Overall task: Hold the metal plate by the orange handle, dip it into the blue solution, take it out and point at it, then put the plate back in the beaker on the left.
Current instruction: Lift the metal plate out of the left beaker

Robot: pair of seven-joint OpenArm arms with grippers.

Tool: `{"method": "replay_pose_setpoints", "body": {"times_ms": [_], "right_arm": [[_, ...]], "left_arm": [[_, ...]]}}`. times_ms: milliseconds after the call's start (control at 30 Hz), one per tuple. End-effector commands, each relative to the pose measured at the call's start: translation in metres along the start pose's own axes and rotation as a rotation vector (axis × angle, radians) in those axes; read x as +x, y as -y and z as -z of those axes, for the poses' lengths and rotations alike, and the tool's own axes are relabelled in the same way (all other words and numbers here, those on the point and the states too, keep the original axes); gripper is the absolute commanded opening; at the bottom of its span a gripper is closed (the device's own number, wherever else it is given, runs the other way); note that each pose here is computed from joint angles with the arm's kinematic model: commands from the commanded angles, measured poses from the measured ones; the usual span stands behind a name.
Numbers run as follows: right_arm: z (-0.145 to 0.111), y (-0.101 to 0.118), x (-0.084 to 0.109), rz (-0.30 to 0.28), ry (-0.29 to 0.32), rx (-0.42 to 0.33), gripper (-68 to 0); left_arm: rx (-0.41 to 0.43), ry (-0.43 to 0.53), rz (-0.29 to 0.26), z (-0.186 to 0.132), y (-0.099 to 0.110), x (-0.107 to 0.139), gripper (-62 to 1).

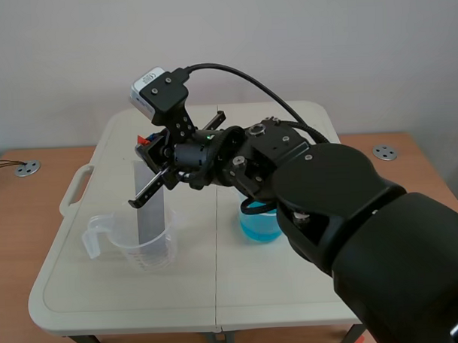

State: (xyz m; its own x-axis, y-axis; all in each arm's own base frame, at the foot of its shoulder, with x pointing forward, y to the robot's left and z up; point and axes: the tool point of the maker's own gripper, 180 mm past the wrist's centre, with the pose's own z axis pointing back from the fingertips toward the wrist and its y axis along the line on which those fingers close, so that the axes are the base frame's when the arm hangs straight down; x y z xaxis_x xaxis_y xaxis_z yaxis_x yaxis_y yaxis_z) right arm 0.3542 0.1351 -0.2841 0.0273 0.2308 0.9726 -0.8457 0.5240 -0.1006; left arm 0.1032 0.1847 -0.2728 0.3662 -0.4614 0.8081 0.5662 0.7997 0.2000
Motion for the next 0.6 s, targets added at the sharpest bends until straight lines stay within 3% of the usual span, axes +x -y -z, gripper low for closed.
{"method": "replay_pose_setpoints", "body": {"times_ms": [0, 300, 567], "right_arm": [[0.003, -0.003, 0.017, -0.020, 0.052, 0.036, -66.2], [-0.001, -0.033, 0.018, -0.025, 0.062, 0.200, -66.2], [-0.008, -0.044, 0.021, -0.019, 0.089, 0.277, -66.2]], "left_arm": [[0.006, 0.020, -0.003, 0.000, -0.001, 0.005, -59.0], [0.005, 0.020, -0.003, 0.000, -0.001, 0.005, -59.0], [0.005, 0.020, -0.003, 0.000, -0.001, 0.005, -59.0]]}}
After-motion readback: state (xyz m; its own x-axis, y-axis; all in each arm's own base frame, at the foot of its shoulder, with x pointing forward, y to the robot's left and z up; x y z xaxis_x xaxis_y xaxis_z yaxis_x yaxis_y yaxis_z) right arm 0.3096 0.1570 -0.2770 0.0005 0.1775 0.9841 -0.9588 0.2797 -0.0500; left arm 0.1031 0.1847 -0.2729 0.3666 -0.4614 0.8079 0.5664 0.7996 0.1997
